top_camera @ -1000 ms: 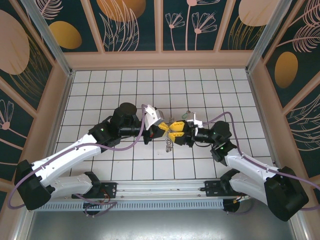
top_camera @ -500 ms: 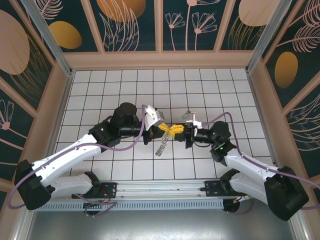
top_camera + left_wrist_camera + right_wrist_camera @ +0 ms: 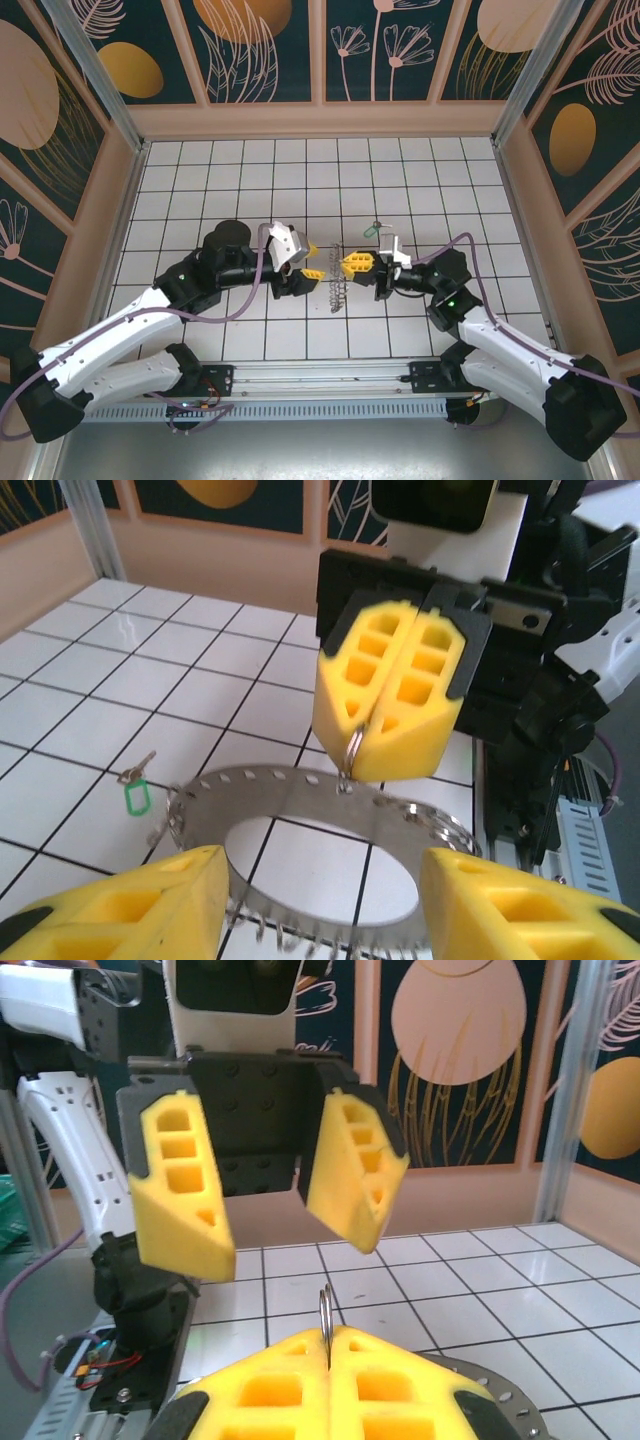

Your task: Put the keys on the keyring

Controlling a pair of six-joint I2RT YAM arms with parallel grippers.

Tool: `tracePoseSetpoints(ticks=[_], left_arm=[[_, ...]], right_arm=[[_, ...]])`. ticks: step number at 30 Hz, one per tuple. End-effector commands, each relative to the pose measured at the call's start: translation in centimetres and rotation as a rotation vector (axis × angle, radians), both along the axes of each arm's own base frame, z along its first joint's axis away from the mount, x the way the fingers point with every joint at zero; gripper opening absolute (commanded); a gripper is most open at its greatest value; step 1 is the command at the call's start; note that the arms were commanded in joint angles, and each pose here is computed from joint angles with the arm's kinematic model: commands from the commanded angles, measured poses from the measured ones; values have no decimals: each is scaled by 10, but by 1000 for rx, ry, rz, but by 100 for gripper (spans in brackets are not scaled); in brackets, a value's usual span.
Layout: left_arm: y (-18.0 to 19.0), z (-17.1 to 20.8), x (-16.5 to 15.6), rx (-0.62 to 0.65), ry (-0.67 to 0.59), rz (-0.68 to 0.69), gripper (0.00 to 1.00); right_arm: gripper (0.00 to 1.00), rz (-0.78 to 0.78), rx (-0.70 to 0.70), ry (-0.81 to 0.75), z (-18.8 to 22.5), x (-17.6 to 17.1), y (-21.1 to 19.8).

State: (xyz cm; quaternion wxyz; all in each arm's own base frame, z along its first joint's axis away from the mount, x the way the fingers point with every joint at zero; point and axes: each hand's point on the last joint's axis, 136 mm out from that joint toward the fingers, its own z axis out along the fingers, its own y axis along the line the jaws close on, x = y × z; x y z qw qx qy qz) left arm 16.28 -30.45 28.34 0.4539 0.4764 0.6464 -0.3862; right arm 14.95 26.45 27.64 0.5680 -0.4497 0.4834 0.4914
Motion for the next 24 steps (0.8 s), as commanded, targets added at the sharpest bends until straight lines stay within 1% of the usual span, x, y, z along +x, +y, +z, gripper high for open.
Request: tracePoseSetpoints(ticks=[1,6,10,13,16,20,24], left_arm=[[-3,11,-12,-59,-44,-72,51],[-6,20,-20,-104,-61,-122,47],[-6,21,-22,-110,-69,-133,43],[-6,20,-21,-98,-69,-131,39],[-6,12,-15,-60,-68,-107,36],[-9,6,-13,-43,-56,-110,32],[-13,11,-15,-64,-54,-133,29]], right_arm=[[0,82,64,-80,19,-21,0],[0,135,118,-92,29,-31,-2],[0,148,119,-85,30,-30,2],[0,134,90,-80,26,-26,7],[0,122,66,-88,24,-24,11],[0,126,83,-94,27,-25,10],[0,119,101,-86,29,-24,10]])
